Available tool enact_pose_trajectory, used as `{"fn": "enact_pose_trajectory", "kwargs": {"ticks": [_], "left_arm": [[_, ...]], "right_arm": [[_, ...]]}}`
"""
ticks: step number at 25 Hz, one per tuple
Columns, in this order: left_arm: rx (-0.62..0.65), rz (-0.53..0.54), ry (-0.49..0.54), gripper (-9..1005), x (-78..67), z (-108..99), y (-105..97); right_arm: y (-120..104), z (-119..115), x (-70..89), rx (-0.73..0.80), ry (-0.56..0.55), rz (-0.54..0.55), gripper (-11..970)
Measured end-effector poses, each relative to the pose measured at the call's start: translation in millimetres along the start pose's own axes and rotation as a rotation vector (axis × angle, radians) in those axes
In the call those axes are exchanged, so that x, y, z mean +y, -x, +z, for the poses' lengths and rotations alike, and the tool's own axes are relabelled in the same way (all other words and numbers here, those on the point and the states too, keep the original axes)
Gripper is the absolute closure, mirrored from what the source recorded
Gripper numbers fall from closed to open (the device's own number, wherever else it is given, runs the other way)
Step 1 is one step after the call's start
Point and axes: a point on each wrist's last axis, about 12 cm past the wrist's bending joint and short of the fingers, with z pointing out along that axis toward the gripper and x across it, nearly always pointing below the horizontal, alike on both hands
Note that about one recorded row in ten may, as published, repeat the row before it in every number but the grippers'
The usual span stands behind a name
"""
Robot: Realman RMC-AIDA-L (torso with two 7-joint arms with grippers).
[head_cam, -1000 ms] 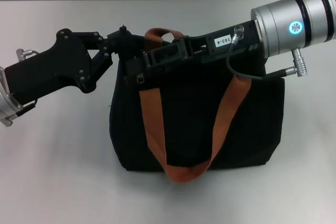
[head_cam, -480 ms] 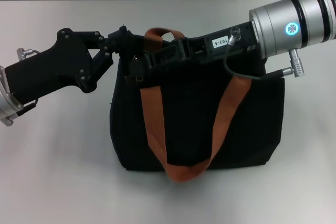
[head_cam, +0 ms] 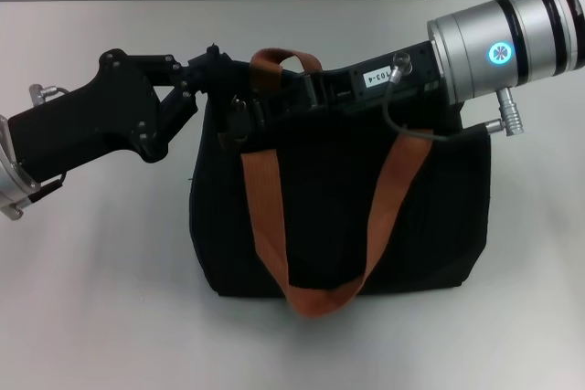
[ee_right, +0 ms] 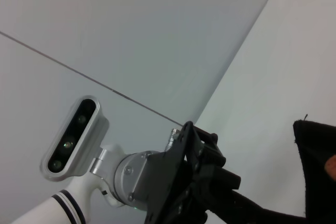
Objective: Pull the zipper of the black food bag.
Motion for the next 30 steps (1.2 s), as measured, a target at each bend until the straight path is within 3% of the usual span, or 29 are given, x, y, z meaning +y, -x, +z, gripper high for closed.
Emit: {"fn": "enact_pose_trajectory", "kwargs": {"ticks": [4,6,12,22,30], "left_arm": [[0.000,0.000,0.000,969,-0.1,-0.1,0.0],[0.000,0.000,-0.002,969,-0.3,0.0,-0.1],[0.002,-0.003,-0.006,968,-0.4,0.6,-0.1],[-0.002,-0.007,-0.003,968,-1.5,-1.5,-0.4],[-0.006,-0.008,0.002,967,-1.9,-3.4,-0.4]], "right_arm": [[0.0,0.0,0.0,-0.001,0.000,0.000,673],[0.3,0.2,0.3,-0.001,0.001,0.000,823],[1.0,1.7,1.5,0.007,-0.001,-0.007,816],[4.0,-6.8,6.5,0.001,-0.049,0.001,935],[4.8,-12.9,10.1,0.005,-0.065,0.004,961]]}}
